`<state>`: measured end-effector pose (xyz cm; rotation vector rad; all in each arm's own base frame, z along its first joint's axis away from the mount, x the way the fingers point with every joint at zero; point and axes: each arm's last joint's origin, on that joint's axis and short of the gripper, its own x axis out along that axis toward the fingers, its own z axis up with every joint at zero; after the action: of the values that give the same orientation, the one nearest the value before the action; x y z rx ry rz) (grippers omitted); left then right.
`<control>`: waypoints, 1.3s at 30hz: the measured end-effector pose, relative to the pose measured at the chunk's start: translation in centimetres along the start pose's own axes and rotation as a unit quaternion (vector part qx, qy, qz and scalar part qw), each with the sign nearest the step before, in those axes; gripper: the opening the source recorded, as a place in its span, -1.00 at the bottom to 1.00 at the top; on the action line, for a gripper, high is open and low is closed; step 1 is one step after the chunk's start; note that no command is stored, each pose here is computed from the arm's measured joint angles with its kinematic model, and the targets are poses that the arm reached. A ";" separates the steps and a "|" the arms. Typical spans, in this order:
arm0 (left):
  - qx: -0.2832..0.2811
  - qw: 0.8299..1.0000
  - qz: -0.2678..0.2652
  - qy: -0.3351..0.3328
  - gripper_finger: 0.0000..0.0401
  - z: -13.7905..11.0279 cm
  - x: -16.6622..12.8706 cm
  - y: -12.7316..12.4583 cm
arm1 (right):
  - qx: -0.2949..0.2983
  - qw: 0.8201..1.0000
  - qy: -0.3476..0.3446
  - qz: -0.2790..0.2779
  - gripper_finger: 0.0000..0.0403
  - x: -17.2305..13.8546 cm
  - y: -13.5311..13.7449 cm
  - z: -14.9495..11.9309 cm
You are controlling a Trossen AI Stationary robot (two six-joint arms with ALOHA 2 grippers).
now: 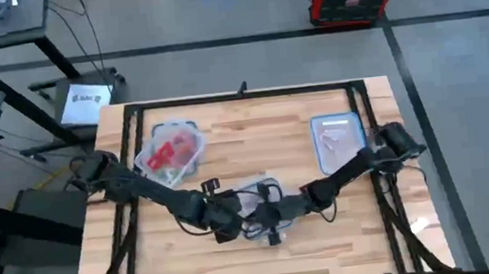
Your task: Sort candy
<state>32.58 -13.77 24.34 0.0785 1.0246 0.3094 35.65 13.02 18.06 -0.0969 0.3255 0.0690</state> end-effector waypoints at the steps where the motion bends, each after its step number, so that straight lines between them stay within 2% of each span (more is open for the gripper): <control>1: 0.005 1.000 0.004 -0.006 -0.54 0.2 -0.3 -0.1 | -0.001 1.000 0.005 -0.002 -1.00 -0.5 -0.2 0.5; 6: 0.010 0.999 0.013 -0.036 -0.54 0.9 -1.2 -0.4 | -0.006 1.000 0.026 -0.001 -1.00 -4.0 -0.8 3.2; 9: -0.006 0.998 -0.004 -0.066 -0.54 1.6 -1.3 -0.7 | -0.019 0.998 0.053 0.003 -1.00 -6.7 -0.6 4.3; 12: -0.023 0.992 -0.031 -0.119 -0.54 2.6 -1.3 -1.3 | -0.025 0.994 0.103 -0.029 -1.00 -9.3 -0.5 4.4; 16: -0.057 0.979 -0.057 -0.188 -0.54 3.6 -0.5 -1.6 | -0.003 0.990 0.130 -0.048 -1.00 -12.0 -0.2 2.7; 20: -0.099 0.964 -0.077 -0.236 -0.54 3.7 1.1 -1.2 | 0.047 0.986 0.147 -0.062 -1.00 -13.7 -0.2 -0.8; 24: -0.115 0.962 -0.090 -0.231 -0.54 3.0 2.5 -0.8 | 0.109 0.982 0.135 -0.069 -1.00 -14.1 -0.6 -3.9; 27: -0.121 0.964 -0.092 -0.218 -0.54 2.1 3.3 -0.8 | 0.135 0.984 0.102 -0.060 -1.00 -13.9 -0.6 -4.5; 31: -0.123 0.965 -0.117 -0.202 -0.54 0.6 4.5 -0.9 | 0.135 0.983 0.101 -0.069 -1.00 -13.4 -1.0 -4.9; 39: -0.104 0.972 -0.116 -0.177 -0.54 -0.9 5.2 -1.2 | 0.142 0.981 0.117 -0.064 -1.00 -11.6 -0.8 -6.2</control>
<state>34.59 -13.50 19.36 -0.1697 0.6356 0.1789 22.81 10.95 16.06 0.1584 0.5592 -0.1167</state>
